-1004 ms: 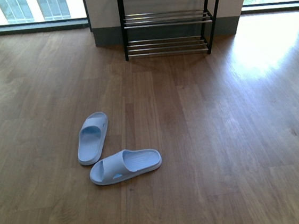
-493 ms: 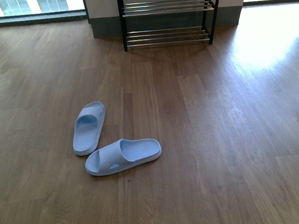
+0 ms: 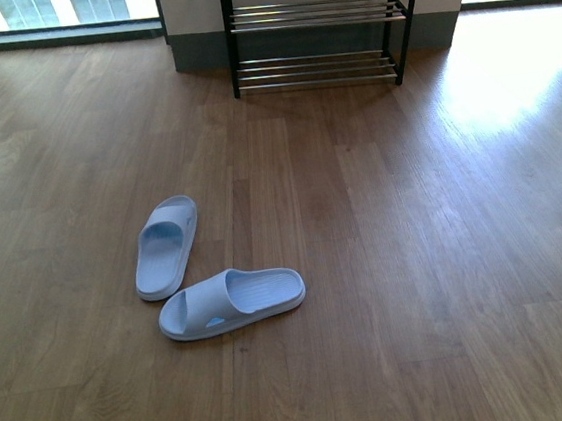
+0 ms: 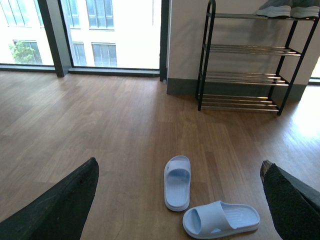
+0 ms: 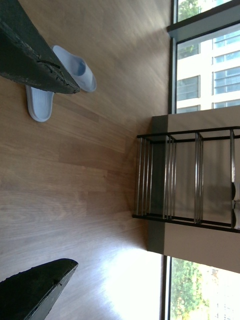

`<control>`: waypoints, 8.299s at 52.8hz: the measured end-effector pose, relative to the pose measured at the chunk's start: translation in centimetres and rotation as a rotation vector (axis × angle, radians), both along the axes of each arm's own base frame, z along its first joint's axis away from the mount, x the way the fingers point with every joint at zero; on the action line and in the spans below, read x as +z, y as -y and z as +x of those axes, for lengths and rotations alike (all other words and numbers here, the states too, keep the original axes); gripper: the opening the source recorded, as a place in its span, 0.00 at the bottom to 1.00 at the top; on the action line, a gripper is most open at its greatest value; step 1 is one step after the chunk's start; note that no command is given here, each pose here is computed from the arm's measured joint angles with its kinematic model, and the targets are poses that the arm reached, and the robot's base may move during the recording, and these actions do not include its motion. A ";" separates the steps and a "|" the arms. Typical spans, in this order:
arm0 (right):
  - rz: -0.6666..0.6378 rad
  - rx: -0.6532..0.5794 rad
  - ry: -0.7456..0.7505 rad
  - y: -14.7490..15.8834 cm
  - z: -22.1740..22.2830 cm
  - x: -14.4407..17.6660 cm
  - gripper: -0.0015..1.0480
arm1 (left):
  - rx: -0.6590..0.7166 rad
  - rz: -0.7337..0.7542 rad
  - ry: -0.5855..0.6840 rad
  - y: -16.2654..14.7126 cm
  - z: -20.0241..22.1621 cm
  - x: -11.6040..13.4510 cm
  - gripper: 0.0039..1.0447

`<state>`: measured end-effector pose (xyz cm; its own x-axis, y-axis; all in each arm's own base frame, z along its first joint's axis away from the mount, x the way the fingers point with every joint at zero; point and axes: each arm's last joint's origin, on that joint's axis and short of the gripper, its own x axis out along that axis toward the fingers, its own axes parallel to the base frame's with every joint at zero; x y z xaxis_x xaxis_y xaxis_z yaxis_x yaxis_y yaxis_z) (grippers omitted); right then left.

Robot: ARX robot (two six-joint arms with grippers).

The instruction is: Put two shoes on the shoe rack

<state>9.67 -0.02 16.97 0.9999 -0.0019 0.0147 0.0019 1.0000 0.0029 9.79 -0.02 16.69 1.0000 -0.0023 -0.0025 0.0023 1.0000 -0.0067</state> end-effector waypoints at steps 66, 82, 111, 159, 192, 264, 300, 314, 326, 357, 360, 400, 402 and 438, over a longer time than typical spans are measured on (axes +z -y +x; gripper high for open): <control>-0.002 0.147 -0.257 -1.4 4.3 -0.5 0.91 | 0.001 0.000 0.000 0.0 0.0 0.0 0.91; -0.268 0.428 -0.465 -5.3 13.5 -6.7 0.91 | 0.001 0.000 0.000 0.0 0.0 0.0 0.91; -0.632 0.643 -0.830 -7.5 19.7 -24.6 0.91 | 0.001 0.000 0.000 0.0 0.0 0.0 0.91; -0.613 0.738 -0.869 -13.9 23.9 -34.7 0.91 | 0.000 0.000 0.000 0.0 0.0 0.0 0.91; -0.586 0.710 -0.879 -14.4 24.7 -35.7 0.26 | 0.001 0.000 0.000 0.0 0.0 0.0 0.91; 0.062 0.007 -0.471 2.6 13.4 -3.4 0.01 | 0.000 0.000 0.000 0.0 0.0 0.0 0.91; 0.160 -0.034 -0.341 4.8 7.6 0.3 0.01 | 0.000 0.000 0.000 0.0 0.0 0.0 0.91; 0.160 -0.033 -0.342 4.8 7.6 0.3 0.01 | 0.001 0.000 0.000 0.0 0.0 0.0 0.91; 0.160 -0.033 -0.341 4.8 7.6 0.3 0.01 | 0.000 0.000 0.000 0.0 0.0 0.0 0.91; 0.160 -0.034 -0.340 4.8 7.6 0.3 0.01 | 0.000 0.000 0.000 0.0 0.0 0.0 0.91; 0.160 -0.034 -0.339 4.8 7.6 0.3 0.01 | 0.000 0.000 0.000 0.0 0.0 0.0 0.91; 0.161 -0.031 -0.342 4.8 7.6 0.3 0.01 | 0.206 -0.130 -0.317 -0.9 2.9 -1.0 0.91; 0.161 -0.033 -0.342 4.8 7.6 0.3 0.01 | 0.186 -0.126 -0.338 -1.1 3.7 -1.2 0.91; 0.161 -0.034 -0.342 4.8 7.6 0.3 0.01 | -0.379 0.090 -1.045 2.7 16.7 -22.0 0.91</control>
<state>17.30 -4.81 17.24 0.9464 -0.0104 -0.3228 0.0631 0.9862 0.1532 26.51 -2.75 -5.34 0.4403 -0.2642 -0.8581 0.3433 0.9326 -0.1110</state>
